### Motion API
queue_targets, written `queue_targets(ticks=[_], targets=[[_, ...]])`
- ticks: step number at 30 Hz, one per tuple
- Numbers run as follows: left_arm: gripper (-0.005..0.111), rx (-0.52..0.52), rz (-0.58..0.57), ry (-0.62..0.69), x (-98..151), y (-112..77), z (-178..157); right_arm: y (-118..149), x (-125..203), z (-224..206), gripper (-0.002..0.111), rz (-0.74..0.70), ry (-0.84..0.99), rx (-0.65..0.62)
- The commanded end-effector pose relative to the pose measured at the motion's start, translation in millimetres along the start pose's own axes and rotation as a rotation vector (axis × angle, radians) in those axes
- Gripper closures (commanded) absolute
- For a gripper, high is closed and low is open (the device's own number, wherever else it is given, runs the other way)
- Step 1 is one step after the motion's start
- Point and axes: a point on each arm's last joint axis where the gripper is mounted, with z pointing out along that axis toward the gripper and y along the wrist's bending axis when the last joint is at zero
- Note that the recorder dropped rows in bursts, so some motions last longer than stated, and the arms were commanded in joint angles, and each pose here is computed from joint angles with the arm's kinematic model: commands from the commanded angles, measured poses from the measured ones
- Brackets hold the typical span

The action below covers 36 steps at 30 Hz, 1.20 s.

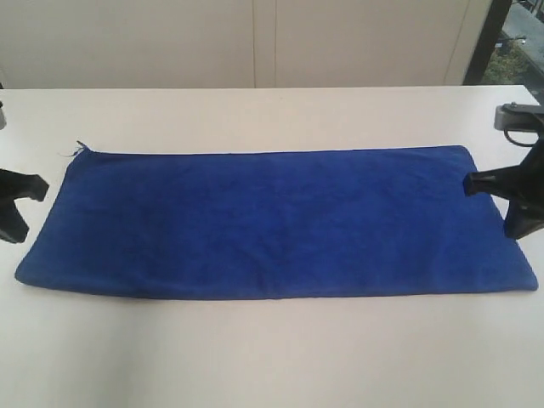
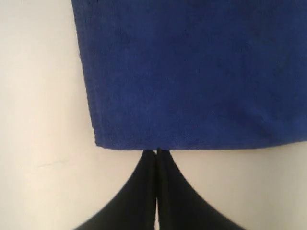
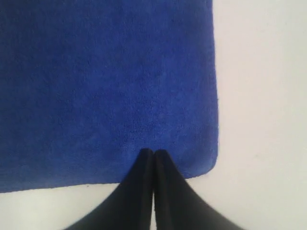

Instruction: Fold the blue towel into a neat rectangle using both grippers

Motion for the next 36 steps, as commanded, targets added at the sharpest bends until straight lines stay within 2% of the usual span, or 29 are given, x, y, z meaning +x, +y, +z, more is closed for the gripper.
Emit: queue_targets(ticks=[1, 6, 13, 19, 29, 36], targets=[[0.107, 0.031, -0.076, -0.019, 14, 23.3, 5, -3, 10, 10, 0.108, 0.000, -0.027, 0.000], [0.104, -0.042, -0.068, -0.101, 21, 34.7, 19, -2, 13, 15, 0.108, 0.016, -0.044, -0.012], [0.077, -0.114, -0.083, -0.183, 29, 42.4, 31, -2, 12, 16, 0.108, 0.019, -0.058, -0.013], [0.060, -0.094, -0.119, -0.196, 29, 40.3, 32, -2, 10, 16, 0.108, 0.020, -0.074, -0.014], [0.060, -0.009, -0.093, -0.129, 27, 31.3, 61, -2, 10, 16, 0.108, 0.023, -0.080, -0.017], [0.060, 0.010, -0.069, -0.106, 26, 26.6, 70, -2, 9, 16, 0.108, 0.023, -0.092, -0.016]])
